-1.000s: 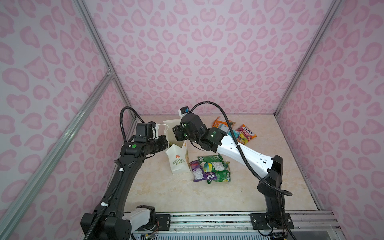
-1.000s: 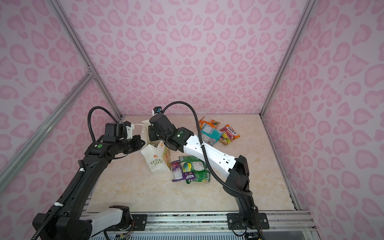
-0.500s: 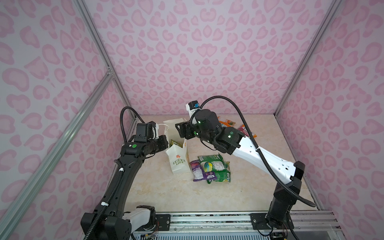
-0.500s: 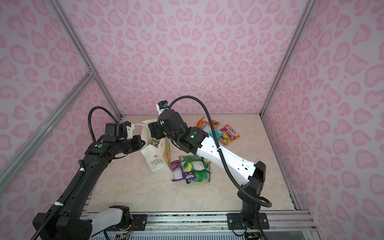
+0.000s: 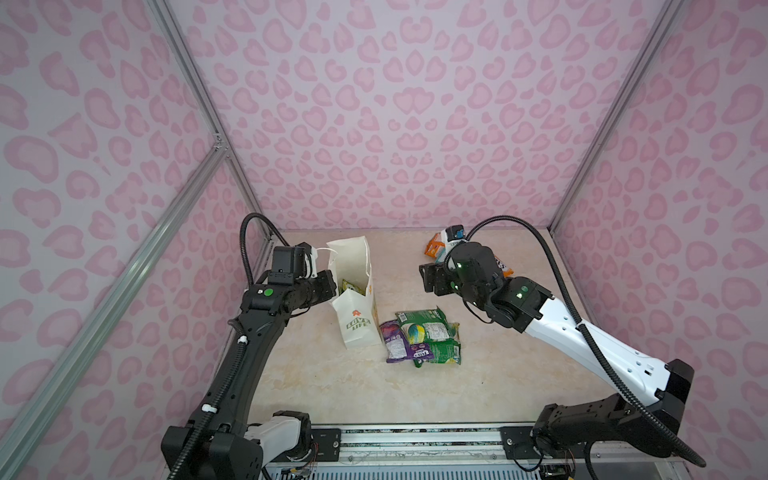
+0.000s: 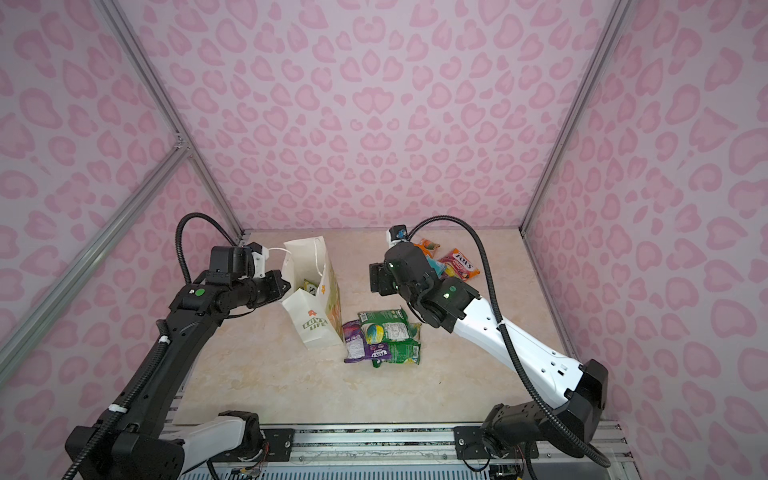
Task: Place the snacks into the paper bag
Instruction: 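Move the right gripper back over the snack pile, then close the right gripper on the edge of another green Spring Tea packet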
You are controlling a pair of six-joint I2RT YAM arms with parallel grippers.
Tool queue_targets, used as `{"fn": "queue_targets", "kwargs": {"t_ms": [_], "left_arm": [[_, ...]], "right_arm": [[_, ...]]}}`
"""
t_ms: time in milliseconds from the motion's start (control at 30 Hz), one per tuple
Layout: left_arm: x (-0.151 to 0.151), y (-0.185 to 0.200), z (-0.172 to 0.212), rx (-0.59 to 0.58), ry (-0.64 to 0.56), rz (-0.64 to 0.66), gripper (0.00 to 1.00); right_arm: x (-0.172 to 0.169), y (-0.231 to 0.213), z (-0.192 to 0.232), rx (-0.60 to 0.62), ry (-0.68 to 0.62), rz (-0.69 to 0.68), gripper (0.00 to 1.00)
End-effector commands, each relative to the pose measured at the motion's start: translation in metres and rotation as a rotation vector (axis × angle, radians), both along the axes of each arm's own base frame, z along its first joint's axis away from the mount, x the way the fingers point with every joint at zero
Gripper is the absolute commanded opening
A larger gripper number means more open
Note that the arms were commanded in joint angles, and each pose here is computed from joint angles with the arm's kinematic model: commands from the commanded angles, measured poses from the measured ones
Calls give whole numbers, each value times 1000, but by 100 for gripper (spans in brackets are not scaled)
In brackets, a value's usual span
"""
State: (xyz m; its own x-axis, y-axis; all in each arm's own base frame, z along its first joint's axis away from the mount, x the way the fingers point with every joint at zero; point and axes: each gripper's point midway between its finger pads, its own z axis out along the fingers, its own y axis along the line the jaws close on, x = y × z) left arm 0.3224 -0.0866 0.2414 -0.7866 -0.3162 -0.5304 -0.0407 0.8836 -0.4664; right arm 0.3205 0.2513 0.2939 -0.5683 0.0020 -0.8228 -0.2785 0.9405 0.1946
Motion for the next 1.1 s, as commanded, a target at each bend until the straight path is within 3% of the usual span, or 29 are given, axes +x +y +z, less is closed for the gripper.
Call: {"fn": "queue_targets", "kwargs": {"t_ms": [0,267,533,867,1067], "left_arm": [[-2,-1,-1,1,6,-14,4],[-3,-3,-2,2,7,-18,4],[-3,-4,-3,11,9,-23,4],[-2,-6,-6,10,21,-28,4],[-2,-5,-8,18,26,-24,4]], "right_arm": [[-10,-22,-43,0,119,-41,84],[-20,-66,-138,-1,311,-101,83],[-21,-47,-194,20,475,-36,79],[-22,-49,-231,-10,540,-63,70],[-17,-49,-241,-28,552,-77,58]]}}
